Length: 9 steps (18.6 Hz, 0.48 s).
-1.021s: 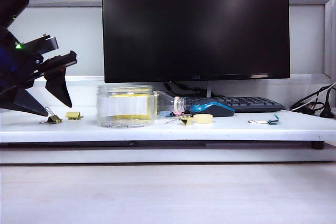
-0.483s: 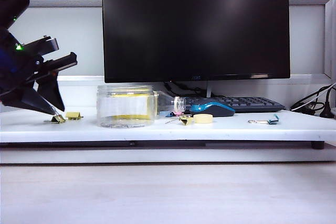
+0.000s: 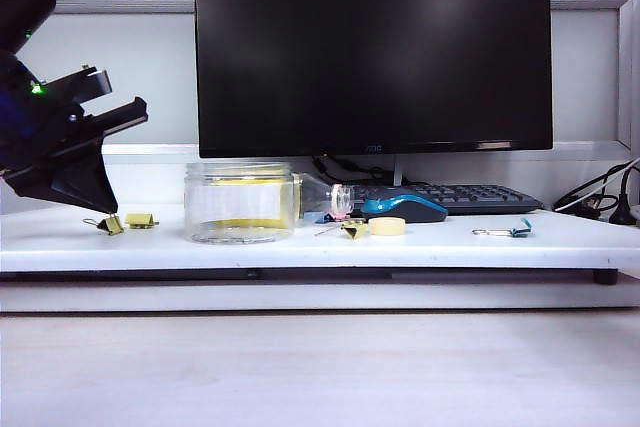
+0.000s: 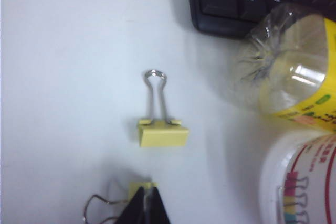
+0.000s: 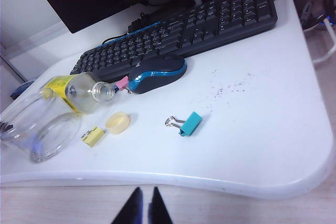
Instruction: Pick up the clips with the largest number of clips of the same color on the table and place them in a round transparent plastic box.
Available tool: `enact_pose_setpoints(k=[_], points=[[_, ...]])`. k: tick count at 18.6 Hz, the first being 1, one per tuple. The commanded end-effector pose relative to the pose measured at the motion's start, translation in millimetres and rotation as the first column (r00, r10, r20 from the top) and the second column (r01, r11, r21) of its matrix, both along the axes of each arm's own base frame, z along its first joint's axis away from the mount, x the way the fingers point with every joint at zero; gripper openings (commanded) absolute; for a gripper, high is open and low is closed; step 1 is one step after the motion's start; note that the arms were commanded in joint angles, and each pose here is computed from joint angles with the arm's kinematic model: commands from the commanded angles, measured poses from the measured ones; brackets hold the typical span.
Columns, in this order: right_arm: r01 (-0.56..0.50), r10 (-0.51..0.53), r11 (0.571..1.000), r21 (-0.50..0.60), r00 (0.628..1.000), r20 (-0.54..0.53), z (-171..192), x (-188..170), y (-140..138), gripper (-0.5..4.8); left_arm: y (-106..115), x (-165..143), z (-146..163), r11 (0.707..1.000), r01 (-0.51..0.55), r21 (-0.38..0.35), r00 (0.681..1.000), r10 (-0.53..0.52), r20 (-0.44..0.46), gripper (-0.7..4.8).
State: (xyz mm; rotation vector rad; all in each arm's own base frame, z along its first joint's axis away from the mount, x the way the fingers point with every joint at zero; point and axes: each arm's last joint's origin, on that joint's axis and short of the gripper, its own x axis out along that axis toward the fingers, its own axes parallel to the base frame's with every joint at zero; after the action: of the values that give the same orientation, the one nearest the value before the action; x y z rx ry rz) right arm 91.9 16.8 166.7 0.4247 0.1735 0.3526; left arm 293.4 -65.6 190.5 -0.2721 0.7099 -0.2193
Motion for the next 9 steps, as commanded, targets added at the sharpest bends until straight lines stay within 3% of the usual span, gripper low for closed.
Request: enact_pose_setpoints(k=[1,5,9], points=[[-0.003,0.003,1.000,-0.003,1.000,0.020,3.0,-0.4,0.0,0.30,-1.9,-0.4,3.1,0.998,0.041,-0.039,0.999,-0.041,0.001,-0.06],[-0.003,0.003,1.000,-0.003,1.000,0.020,3.0,-0.4,0.0,0.30,-2.6,-5.7,16.5,0.992,0.074,-0.103,0.997,-0.071,0.033,-0.06],[-0.003,0.003,1.000,-0.003,1.000,0.020,3.0,-0.4,0.0,0.30,0.5,-22.4,52.6,0.988,0.121,-0.099,0.980,-0.103,0.172,-0.06]])
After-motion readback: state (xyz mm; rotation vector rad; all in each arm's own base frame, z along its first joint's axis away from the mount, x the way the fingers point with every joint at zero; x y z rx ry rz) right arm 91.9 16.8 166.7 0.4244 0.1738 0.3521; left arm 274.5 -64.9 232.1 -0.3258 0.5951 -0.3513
